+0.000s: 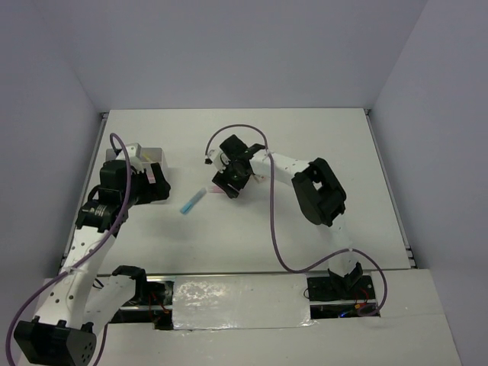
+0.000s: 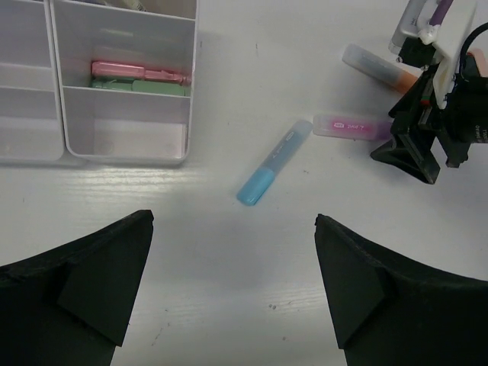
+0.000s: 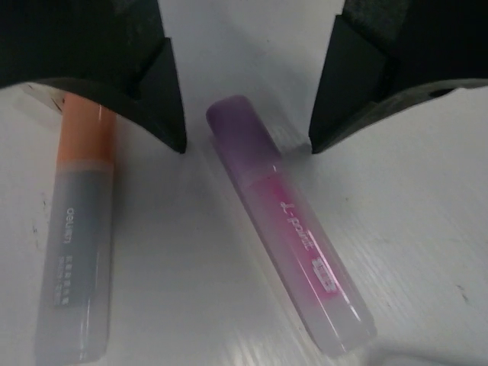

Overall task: Sort the stationery into containers
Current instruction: Pick up the pen from the center of the board.

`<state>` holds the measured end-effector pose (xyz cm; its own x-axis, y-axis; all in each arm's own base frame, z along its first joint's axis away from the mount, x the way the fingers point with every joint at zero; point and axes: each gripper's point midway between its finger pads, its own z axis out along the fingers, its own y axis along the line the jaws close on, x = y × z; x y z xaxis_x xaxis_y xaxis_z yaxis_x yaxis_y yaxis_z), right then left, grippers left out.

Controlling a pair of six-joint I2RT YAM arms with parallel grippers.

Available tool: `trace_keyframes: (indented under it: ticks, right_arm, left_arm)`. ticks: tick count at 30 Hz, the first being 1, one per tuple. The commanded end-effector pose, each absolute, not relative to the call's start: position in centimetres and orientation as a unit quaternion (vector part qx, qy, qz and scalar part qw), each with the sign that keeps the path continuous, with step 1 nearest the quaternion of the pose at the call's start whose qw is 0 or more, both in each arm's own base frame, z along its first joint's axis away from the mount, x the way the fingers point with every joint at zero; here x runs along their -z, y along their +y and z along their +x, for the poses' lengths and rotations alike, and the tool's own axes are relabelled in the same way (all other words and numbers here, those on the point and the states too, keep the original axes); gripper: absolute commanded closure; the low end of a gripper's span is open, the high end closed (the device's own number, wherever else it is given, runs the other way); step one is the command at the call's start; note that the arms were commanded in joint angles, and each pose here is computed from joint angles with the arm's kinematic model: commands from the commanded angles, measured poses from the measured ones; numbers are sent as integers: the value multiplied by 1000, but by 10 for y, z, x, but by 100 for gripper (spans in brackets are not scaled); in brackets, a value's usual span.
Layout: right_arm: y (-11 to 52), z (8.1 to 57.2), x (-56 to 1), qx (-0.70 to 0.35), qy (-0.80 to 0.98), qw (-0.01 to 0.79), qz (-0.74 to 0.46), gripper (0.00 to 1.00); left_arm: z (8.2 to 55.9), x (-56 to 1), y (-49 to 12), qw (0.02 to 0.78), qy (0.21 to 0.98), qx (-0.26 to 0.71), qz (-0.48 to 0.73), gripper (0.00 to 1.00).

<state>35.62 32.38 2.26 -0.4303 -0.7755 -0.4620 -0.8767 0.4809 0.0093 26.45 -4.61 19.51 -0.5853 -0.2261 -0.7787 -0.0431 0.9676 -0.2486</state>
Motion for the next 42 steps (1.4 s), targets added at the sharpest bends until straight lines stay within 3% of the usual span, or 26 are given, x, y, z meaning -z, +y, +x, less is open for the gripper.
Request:
trace_keyframes:
  ticks: [1, 2, 4, 5, 9, 12, 19, 20, 26, 35, 39, 42]
  right_arm:
    - [324, 346, -21, -133, 830, 180, -512, 31]
    - [326, 341, -20, -136, 827, 179, -515, 39]
    - [323, 335, -17, -127, 826, 188, -516, 44]
    - [324, 331, -15, -122, 824, 191, -519, 58]
    - [317, 326, -16, -110, 826, 208, -513, 86]
    - [316, 325, -35, -117, 825, 237, -499, 96]
    - [326, 282, -141, -176, 782, 341, -492, 100]
    - [326, 275, -161, -188, 770, 362, -490, 100]
    - [340, 242, -203, -243, 755, 425, -436, 100]
    - [342, 231, -258, -294, 743, 497, -339, 100]
    - [349, 221, -265, -309, 730, 503, -344, 100]
    - [355, 214, -262, -310, 729, 496, -357, 100]
  left_arm:
    - [271, -212, -50, 476, 871, 112, -58, 1]
    - [271, -213, -50, 477, 870, 112, -58, 1]
    - [271, -212, -51, 477, 870, 114, -56, 1]
    - [271, -212, -51, 477, 870, 113, -58, 1]
    - [271, -211, -52, 475, 871, 116, -55, 1]
    - [272, -211, -57, 473, 871, 126, -47, 1]
    - [269, -220, -119, 431, 848, 307, -35, 1]
    - [268, -237, -137, 430, 823, 369, -43, 1]
    - [262, -282, -190, 435, 733, 515, -86, 1]
    - [260, -300, -227, 414, 718, 553, -83, 5]
    - [266, -289, -229, 408, 727, 545, -92, 21]
    - [272, -282, -229, 409, 736, 532, -94, 25]
